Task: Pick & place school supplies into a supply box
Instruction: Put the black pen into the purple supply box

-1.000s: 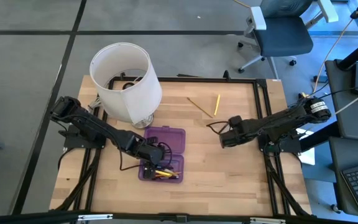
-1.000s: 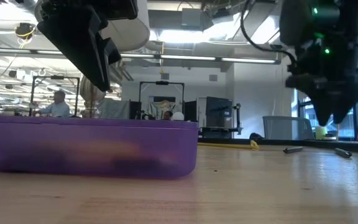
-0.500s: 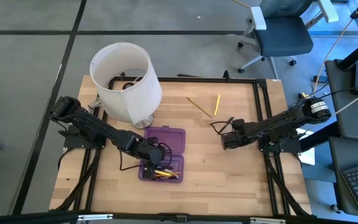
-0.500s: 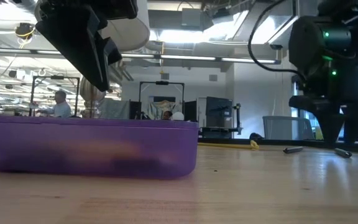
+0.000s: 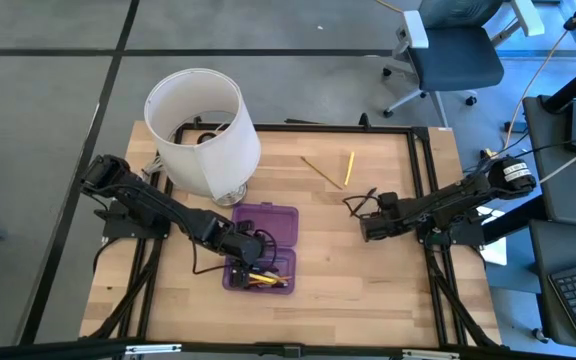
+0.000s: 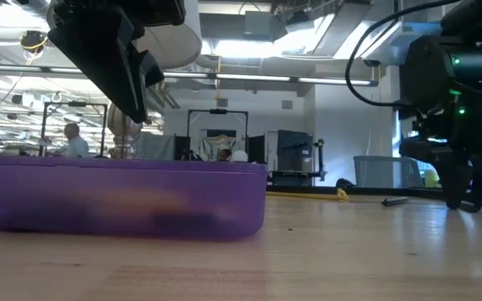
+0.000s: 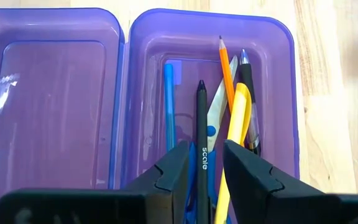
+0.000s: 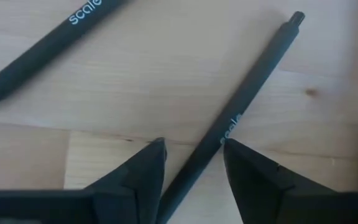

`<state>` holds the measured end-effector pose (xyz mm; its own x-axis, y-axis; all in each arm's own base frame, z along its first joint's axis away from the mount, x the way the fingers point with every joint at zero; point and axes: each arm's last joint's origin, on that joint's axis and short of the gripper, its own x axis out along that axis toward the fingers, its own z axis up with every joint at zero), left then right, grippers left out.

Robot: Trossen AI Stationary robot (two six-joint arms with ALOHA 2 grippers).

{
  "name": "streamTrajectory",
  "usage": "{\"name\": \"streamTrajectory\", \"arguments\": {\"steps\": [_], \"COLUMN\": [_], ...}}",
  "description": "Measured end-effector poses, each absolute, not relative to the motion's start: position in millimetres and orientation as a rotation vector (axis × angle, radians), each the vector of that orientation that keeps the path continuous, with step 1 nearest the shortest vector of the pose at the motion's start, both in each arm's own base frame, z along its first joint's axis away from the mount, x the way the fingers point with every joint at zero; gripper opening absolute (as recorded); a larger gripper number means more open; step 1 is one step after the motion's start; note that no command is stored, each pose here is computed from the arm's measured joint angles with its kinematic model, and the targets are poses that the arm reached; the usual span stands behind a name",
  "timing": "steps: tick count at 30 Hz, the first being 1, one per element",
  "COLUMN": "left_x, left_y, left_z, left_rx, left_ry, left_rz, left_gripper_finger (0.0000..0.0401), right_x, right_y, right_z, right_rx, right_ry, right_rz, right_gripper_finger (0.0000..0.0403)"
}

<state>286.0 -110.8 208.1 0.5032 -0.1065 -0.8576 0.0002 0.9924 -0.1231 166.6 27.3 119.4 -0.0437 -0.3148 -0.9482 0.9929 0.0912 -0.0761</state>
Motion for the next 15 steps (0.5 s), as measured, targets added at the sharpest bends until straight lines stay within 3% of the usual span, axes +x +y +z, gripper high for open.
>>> {"name": "streamTrajectory", "arguments": {"steps": [15], "left_x": [286.0], "left_y": [-110.8], "left_z": [208.0], "left_rx": [-0.113], "left_ry": [1.042], "left_rz": [-0.063], "left_gripper_finger": [0.0093], "right_x": [169.4], "right_y": [27.7], "right_z": [118.5], "right_rx": [0.732], "right_ry": [1.156], "right_rz": [-1.161], "right_gripper_finger": [0.0058]}}
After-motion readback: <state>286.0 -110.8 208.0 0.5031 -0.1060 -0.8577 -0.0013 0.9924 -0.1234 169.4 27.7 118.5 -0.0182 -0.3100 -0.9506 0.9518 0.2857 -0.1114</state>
